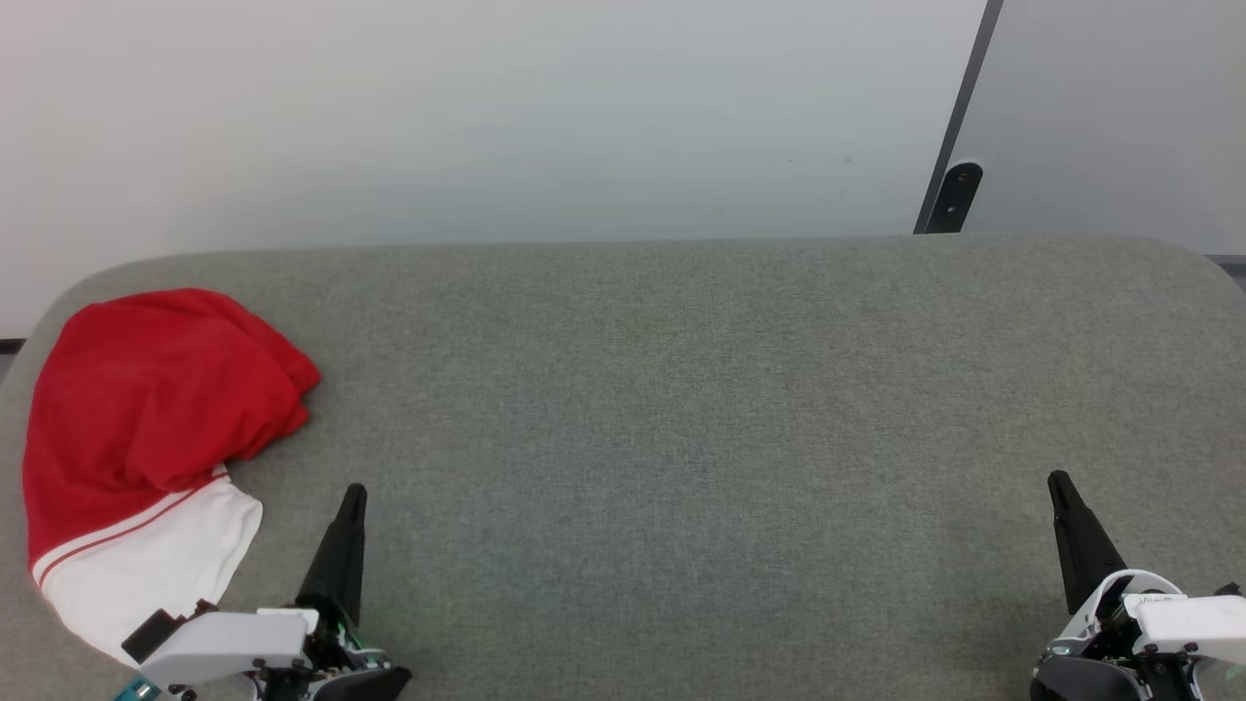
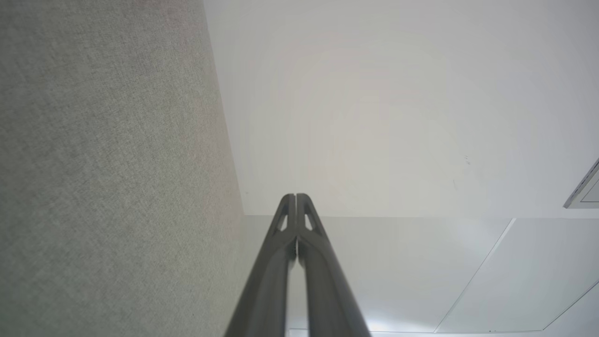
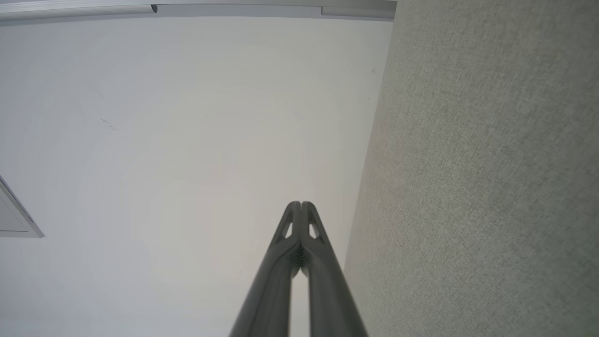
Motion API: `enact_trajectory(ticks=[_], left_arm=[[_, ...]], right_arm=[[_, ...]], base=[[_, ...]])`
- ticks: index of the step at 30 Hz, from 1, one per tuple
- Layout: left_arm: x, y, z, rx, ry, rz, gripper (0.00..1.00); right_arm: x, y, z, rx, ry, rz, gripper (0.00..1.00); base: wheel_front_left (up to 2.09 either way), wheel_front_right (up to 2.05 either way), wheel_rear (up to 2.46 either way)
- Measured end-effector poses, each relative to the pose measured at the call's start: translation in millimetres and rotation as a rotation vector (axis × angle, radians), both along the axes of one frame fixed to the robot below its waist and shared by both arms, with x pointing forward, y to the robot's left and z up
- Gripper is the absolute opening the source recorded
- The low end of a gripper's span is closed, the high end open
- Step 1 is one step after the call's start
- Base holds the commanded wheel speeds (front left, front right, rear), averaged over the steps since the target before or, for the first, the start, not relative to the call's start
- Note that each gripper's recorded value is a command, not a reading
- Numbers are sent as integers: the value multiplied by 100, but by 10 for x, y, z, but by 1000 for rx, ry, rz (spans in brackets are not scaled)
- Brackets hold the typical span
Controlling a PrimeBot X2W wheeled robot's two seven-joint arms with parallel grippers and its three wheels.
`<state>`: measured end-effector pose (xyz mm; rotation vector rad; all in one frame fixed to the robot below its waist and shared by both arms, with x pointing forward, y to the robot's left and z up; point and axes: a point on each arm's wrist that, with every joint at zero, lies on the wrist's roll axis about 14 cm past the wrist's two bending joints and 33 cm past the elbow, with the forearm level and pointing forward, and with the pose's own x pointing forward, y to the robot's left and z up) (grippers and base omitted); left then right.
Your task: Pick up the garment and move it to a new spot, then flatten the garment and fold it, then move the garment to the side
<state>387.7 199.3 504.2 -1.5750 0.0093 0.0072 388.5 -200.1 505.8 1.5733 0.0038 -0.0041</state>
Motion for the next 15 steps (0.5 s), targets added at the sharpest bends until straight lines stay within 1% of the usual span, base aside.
enact_trajectory(ticks=[2,3,7,15], left_arm=[[0,1,0,0,0,0,0],[-10,-4,-28,-2,9,0,100],[-112,-19,-229,-11,68,6,100],[-133,-20,-201,35,60,22,100]], right_arm=[[0,0,0,0,0,0,0],[-6,1,-23,1,7,-1,100],[-100,7,-215,9,63,-7,100],[-117,48,-229,-32,69,-14,100]], base=[[0,0,0],[0,0,0],[0,0,0],[0,0,0]])
